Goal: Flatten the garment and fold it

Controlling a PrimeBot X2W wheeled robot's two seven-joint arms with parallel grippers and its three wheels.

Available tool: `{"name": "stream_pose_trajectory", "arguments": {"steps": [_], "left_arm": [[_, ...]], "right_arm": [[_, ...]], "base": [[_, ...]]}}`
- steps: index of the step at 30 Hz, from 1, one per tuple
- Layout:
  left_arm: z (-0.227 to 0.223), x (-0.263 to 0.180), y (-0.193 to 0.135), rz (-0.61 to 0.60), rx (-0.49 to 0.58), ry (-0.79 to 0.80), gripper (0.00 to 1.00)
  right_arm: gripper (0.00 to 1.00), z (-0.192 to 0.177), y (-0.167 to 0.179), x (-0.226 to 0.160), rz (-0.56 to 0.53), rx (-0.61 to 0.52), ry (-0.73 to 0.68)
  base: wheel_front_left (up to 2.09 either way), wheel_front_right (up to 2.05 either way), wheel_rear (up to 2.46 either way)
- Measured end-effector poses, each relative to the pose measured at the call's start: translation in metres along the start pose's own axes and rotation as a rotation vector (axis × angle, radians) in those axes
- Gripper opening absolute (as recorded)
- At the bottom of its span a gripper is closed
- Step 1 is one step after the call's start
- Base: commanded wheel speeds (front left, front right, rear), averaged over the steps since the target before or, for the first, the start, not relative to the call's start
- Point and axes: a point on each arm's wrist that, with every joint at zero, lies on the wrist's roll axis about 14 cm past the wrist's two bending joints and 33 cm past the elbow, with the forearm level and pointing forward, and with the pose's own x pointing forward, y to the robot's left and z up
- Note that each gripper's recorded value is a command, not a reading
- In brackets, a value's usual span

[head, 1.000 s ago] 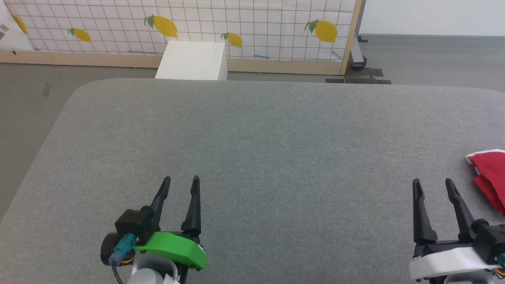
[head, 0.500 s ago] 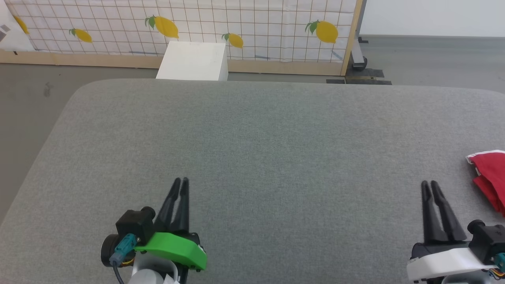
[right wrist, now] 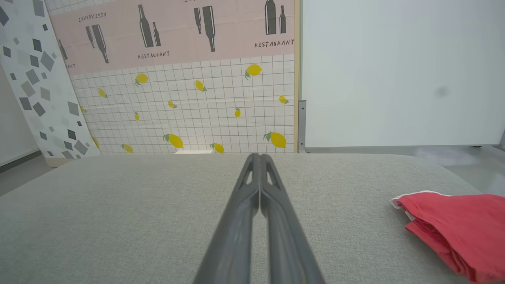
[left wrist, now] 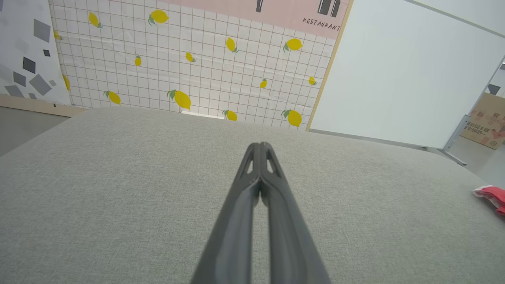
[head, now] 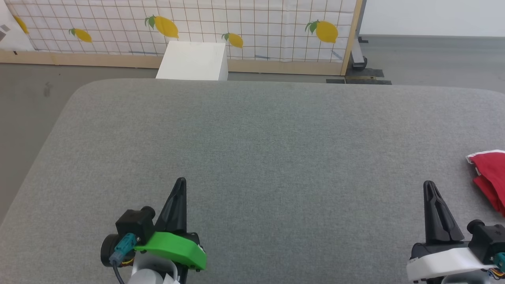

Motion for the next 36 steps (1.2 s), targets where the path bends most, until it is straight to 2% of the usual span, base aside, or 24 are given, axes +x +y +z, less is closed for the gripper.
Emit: {"name": "stream_pose_trajectory", "arguments": {"steps": [36], "left_arm": [[0.0037,0.0038,0.0077,0.018,0.075,0.031,0.0]], "right_arm": [[0.0,-0.0095,0.0081,0.0016,0.027,-0.025,0.07]], "base": [[0.0,0.0,0.0]]}}
